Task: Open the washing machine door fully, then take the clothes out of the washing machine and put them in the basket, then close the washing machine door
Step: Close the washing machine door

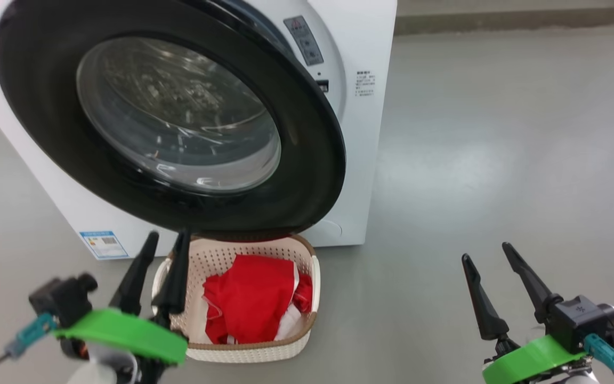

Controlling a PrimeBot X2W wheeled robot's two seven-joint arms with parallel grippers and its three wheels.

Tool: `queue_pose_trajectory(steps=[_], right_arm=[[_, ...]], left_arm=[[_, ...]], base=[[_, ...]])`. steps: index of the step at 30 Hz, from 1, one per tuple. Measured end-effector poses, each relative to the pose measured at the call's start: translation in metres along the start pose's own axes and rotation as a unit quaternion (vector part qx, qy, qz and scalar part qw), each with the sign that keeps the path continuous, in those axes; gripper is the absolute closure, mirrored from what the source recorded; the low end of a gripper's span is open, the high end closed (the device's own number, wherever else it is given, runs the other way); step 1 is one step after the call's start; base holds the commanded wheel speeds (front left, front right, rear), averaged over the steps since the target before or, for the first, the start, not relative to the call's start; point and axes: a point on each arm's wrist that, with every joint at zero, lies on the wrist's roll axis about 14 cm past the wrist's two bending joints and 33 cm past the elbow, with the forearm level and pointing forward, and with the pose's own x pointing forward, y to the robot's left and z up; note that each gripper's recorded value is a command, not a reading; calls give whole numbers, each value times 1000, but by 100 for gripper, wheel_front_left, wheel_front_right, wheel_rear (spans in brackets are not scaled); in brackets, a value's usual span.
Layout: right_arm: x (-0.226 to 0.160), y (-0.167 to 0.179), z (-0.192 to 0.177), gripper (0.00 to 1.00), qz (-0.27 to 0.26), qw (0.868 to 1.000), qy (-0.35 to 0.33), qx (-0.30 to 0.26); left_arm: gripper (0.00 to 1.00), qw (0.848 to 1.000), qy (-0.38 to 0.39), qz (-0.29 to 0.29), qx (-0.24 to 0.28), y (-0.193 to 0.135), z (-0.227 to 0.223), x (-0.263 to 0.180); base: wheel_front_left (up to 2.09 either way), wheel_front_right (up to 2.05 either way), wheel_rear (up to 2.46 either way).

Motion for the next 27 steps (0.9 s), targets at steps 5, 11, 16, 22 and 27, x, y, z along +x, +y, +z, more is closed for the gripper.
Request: queue_pose_trajectory(steps=[5,11,16,22,27], right_arm=[[-5,4,6,0,2,1000,-10,1],[-18,1,4,0,-7,1000,-7,4],[-21,-5,14,0,-18,1000,-22,-1],[-36,-8,10,0,-27,999,-17,2],[-37,-7,13,0,-28,999,-22,2]], left_arm=[[0,998,-9,14,62,12,7,-26],[0,990,-38,26,131,15,20,-47],[0,983,-20,35,182,19,6,-67],[0,977,-21,45,208,19,3,-81],[0,975,-20,59,212,23,0,-88]], base=[[0,0,0],[0,0,0],[0,0,0],[0,0,0],[0,0,0]])
